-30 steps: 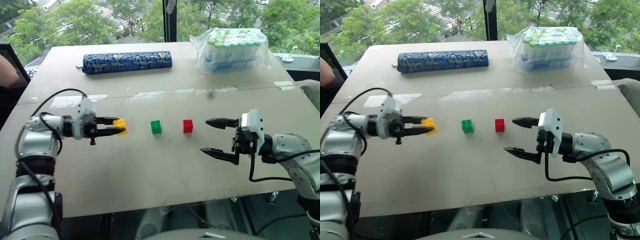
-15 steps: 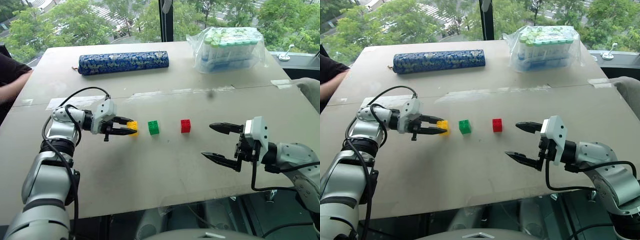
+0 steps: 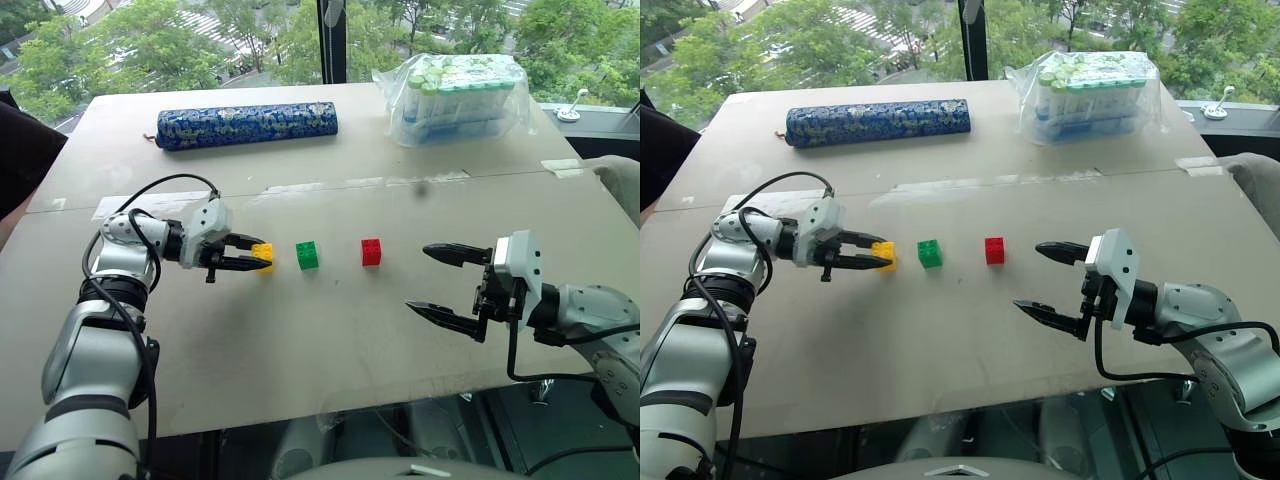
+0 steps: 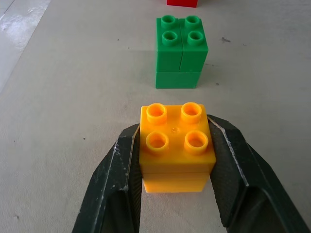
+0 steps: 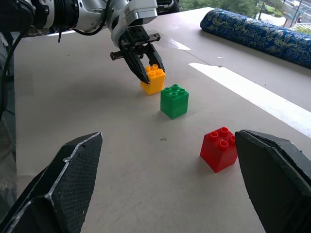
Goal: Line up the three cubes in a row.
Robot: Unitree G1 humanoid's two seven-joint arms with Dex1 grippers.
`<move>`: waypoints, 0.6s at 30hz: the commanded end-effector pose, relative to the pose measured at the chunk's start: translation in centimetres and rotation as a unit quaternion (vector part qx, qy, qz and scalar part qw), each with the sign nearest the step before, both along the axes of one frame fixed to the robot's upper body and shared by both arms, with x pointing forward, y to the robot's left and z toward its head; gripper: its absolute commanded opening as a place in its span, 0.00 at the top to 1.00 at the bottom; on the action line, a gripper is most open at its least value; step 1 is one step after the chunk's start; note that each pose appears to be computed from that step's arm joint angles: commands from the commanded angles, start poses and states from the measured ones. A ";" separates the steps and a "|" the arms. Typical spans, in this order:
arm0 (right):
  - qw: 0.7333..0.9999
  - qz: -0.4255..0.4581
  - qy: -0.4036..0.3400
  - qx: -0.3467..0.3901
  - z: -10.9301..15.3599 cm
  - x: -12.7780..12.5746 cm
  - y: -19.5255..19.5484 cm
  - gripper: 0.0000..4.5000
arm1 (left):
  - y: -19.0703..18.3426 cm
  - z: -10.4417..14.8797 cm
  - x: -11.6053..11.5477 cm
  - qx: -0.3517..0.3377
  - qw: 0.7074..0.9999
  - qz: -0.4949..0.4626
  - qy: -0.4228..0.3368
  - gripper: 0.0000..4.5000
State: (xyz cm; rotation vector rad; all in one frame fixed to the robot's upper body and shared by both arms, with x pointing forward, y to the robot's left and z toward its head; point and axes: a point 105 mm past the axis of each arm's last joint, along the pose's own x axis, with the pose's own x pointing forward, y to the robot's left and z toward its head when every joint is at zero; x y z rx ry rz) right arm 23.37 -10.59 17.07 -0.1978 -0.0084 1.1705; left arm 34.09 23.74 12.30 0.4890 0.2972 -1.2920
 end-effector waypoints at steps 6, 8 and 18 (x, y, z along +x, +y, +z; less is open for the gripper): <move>1.000 0.006 -0.026 0.001 1.3 -0.3 0.0 0.00 | 0.6 0.5 -0.1 0.004 1.000 0.003 -0.007 0.05; 1.000 0.007 -0.026 0.000 1.3 -0.3 0.0 0.00 | 0.8 1.1 0.0 -0.012 1.000 0.013 -0.012 0.02; 0.998 -0.063 -0.026 -0.003 0.7 0.5 -1.2 0.00 | 1.5 4.6 -2.2 -0.089 0.989 0.093 -0.068 0.02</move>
